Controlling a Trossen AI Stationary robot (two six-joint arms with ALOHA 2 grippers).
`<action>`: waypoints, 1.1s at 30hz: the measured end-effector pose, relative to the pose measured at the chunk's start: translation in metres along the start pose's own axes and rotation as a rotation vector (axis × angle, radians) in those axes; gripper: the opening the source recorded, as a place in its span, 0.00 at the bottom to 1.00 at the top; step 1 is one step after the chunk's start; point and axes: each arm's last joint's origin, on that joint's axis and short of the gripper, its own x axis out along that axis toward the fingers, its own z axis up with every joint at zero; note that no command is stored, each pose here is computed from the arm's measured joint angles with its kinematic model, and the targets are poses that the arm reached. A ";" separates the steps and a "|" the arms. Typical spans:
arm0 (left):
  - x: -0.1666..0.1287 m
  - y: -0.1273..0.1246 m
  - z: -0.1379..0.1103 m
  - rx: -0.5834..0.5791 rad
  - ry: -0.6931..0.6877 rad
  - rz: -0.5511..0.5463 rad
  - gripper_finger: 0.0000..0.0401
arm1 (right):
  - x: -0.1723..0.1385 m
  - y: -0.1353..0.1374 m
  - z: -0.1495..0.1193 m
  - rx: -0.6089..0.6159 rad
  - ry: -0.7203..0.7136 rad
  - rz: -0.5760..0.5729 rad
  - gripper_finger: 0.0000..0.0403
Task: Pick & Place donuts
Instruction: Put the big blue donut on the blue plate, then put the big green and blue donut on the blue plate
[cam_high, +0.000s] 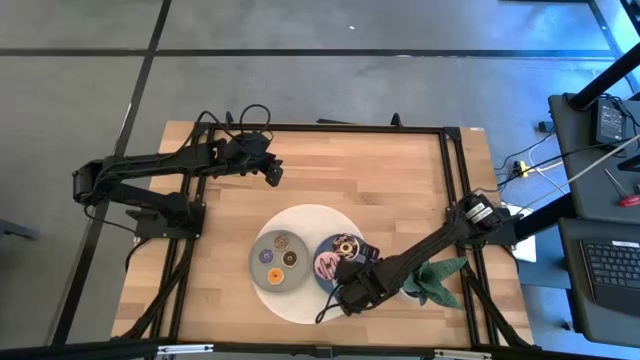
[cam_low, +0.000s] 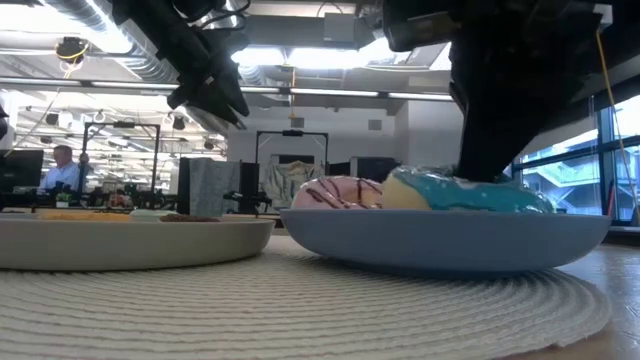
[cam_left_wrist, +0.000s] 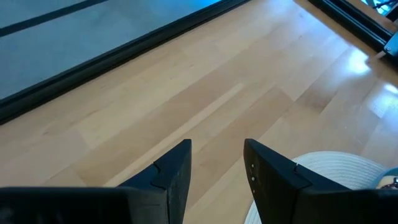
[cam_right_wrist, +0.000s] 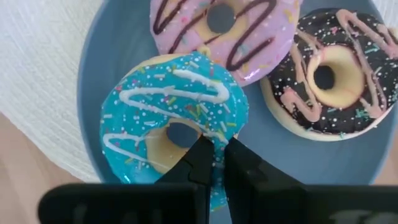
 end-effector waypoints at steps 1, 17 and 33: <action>0.000 0.000 0.000 0.000 0.000 0.000 0.36 | 0.000 0.000 0.000 0.000 0.003 0.001 0.08; 0.000 0.000 0.000 0.000 0.000 0.000 0.36 | 0.000 0.000 -0.002 0.024 0.045 0.025 0.33; 0.000 0.000 0.000 -0.001 0.000 0.000 0.36 | -0.008 0.000 0.001 0.049 0.054 0.019 0.52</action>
